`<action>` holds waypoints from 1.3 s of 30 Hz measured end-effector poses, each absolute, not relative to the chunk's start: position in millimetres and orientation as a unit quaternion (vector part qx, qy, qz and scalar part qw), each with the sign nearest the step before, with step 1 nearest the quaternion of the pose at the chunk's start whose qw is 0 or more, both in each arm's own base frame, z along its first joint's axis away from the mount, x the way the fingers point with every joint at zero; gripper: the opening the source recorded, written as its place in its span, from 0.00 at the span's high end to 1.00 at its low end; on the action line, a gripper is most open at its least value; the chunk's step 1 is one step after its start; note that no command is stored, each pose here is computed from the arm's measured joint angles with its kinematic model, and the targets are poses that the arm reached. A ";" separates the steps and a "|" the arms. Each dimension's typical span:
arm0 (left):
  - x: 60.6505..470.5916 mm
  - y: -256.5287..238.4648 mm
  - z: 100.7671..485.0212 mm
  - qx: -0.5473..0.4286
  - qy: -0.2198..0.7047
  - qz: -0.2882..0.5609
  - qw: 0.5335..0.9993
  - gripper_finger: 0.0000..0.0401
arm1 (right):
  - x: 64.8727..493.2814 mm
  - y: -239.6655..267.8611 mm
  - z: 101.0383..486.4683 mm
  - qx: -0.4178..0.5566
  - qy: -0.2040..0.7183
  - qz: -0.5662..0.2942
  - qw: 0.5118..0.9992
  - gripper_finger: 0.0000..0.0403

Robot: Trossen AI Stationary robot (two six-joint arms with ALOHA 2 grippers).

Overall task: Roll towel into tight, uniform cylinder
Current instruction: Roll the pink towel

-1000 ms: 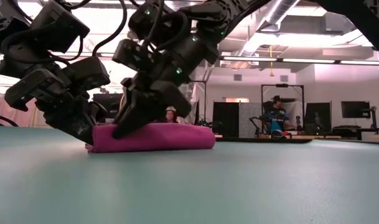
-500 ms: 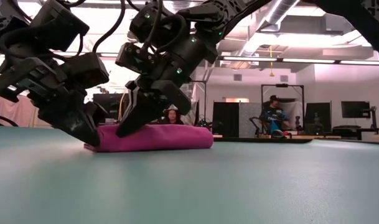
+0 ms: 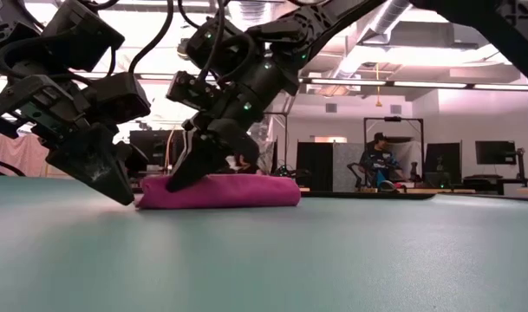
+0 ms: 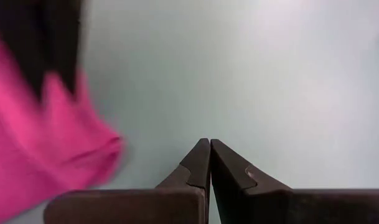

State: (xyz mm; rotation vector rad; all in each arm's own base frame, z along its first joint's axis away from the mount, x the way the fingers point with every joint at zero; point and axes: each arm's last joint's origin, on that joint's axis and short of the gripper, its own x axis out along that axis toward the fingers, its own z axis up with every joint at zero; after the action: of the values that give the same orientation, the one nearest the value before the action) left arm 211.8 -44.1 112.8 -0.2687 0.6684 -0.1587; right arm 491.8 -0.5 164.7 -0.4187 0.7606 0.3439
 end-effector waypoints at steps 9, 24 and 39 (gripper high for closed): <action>212.1 -45.6 115.0 -0.136 0.320 -0.079 0.934 1.00 | 491.3 -16.0 164.7 -0.187 0.373 0.149 0.897 0.98; 169.7 -20.4 134.0 0.043 0.236 0.210 0.948 1.00 | 489.3 -11.7 162.8 -0.183 0.384 0.157 0.891 0.98; 183.1 -18.8 100.8 0.050 0.242 0.156 0.956 1.00 | 489.9 -7.0 163.5 -0.175 0.382 0.156 0.894 0.98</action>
State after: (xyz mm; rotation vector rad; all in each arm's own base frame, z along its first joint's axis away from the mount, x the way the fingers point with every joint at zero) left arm 183.1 -18.8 100.8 0.1014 0.4912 0.3167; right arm 489.9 -7.0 163.5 -0.3637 0.7921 0.3235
